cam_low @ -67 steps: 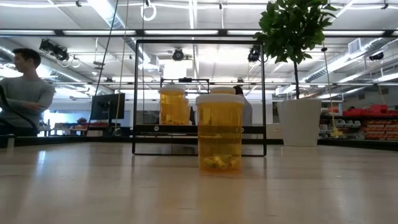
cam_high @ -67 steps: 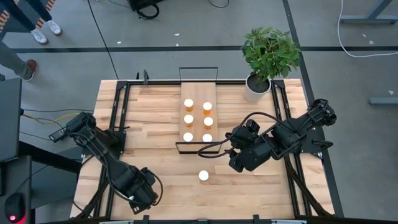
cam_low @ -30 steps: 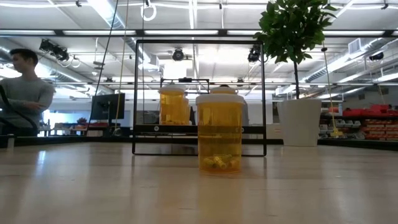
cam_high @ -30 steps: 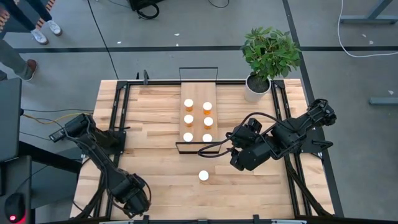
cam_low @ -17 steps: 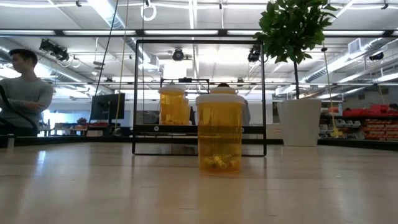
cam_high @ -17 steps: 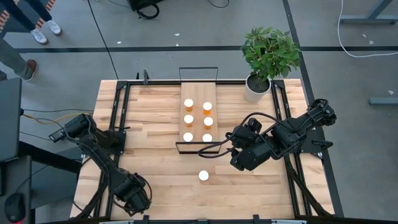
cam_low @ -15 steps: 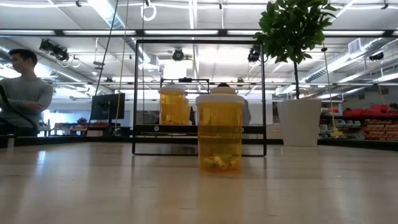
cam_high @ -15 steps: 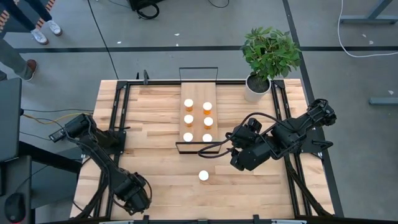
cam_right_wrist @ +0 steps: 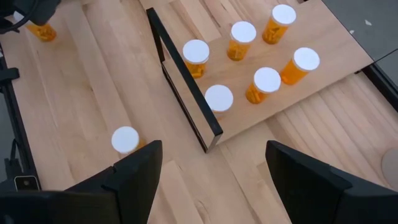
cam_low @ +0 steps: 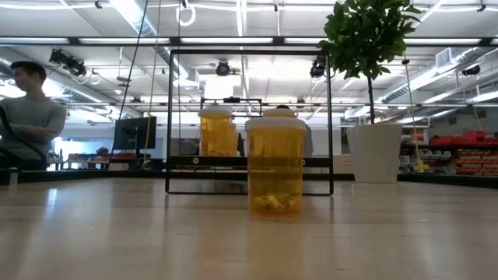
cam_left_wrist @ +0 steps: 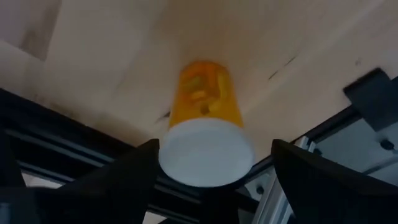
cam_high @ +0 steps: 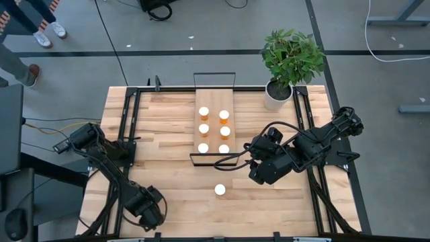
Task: Pick and place medicine bottles onto shelf by color
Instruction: Put the orange pill bottle on the shelf aligned with the other orange pill bottles
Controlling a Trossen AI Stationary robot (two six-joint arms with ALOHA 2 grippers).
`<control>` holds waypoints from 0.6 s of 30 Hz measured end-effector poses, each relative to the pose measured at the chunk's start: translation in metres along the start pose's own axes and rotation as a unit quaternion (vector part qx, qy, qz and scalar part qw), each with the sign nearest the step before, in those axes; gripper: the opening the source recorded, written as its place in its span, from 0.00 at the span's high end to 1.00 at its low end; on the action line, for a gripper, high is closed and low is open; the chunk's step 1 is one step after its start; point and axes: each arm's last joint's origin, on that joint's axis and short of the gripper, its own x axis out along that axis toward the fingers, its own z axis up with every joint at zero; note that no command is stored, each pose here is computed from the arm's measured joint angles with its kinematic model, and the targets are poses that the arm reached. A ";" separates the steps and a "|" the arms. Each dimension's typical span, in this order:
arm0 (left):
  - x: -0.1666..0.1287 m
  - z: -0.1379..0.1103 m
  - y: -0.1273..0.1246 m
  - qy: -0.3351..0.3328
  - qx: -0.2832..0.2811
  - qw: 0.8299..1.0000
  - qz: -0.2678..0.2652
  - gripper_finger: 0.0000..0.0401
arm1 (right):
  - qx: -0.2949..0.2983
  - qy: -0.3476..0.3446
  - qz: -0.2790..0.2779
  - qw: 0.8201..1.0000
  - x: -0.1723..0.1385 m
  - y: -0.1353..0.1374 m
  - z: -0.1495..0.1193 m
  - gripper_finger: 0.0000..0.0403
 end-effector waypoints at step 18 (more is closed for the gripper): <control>0.000 0.001 0.001 -0.018 -0.002 1.000 0.006 0.26 | -0.001 0.001 -0.001 1.000 0.000 0.000 0.000 0.27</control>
